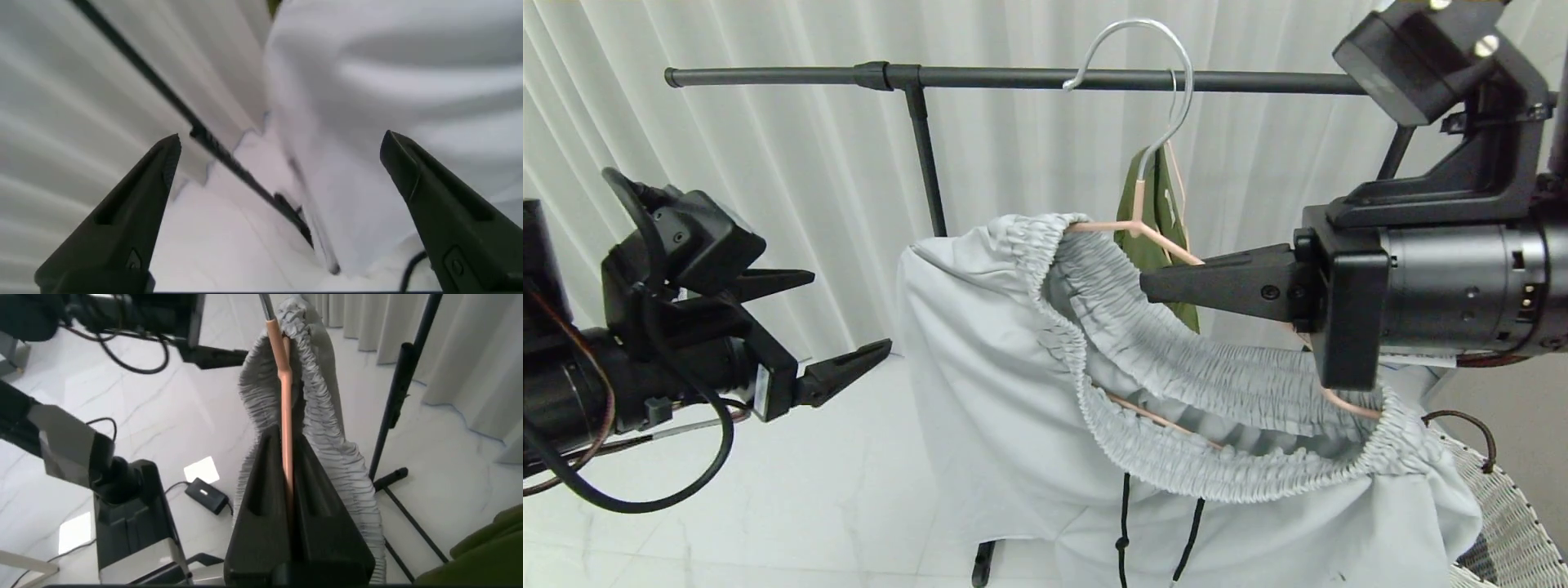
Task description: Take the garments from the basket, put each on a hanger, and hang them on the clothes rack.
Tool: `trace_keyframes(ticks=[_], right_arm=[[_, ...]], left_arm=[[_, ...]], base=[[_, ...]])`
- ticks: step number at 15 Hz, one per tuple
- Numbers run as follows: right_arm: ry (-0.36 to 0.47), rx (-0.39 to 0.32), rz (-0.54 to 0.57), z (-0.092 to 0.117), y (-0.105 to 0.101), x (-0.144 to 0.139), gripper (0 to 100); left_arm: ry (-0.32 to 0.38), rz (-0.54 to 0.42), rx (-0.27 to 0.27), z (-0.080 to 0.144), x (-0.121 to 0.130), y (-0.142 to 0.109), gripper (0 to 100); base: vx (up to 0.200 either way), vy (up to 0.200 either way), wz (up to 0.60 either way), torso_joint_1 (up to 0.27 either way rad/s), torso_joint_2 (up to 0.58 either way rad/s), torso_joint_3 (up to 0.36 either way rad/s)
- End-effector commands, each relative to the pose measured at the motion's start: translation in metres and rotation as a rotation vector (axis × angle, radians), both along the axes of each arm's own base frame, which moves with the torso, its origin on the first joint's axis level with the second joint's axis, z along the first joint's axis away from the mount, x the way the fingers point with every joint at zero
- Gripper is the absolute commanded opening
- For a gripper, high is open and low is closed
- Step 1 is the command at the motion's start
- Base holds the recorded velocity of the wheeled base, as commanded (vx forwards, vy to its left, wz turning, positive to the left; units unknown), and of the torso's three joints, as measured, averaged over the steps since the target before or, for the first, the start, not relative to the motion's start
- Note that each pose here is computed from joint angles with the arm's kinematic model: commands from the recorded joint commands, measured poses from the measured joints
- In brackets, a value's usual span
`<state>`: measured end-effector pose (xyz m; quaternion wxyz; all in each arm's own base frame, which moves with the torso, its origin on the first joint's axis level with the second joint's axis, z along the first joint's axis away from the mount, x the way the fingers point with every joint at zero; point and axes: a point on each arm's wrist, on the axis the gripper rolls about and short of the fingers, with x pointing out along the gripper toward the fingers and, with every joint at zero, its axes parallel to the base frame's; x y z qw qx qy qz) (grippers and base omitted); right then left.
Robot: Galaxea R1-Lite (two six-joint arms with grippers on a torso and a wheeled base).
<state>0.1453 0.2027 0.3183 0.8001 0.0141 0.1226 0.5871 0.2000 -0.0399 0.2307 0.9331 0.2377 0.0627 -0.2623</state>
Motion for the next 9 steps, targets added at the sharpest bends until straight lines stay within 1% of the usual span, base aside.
trace_keyframes(ticks=[1, 2, 4, 5, 9], right_arm=[[-0.009, 0.012, 0.021, 0.005, -0.005, -0.010, 0], [-0.010, 0.013, 0.032, 0.006, -0.004, -0.013, 0], [-0.013, 0.017, 0.052, 0.007, -0.003, -0.017, 0], [-0.015, 0.020, 0.053, 0.008, -0.003, -0.018, 0], [-0.020, 0.024, 0.050, 0.009, -0.004, -0.019, 0]], left_arm=[[0.056, 0.020, 0.002, -0.011, 0.018, 0.002, 100], [0.064, 0.010, 0.002, -0.014, 0.023, -0.001, 100], [0.069, -0.040, -0.010, -0.019, 0.030, -0.004, 100], [0.066, -0.063, -0.015, -0.020, 0.032, -0.005, 0], [0.071, -0.077, -0.013, -0.022, 0.033, -0.008, 0]], base=[[0.000, 0.000, 0.00, 0.000, 0.00, 0.000], [0.000, 0.000, 0.00, 0.000, 0.00, 0.000], [0.000, 0.000, 0.00, 0.000, 0.00, 0.000], [0.000, 0.000, 0.00, 0.000, 0.00, 0.000], [0.000, 0.000, 0.00, 0.000, 0.00, 0.000]])
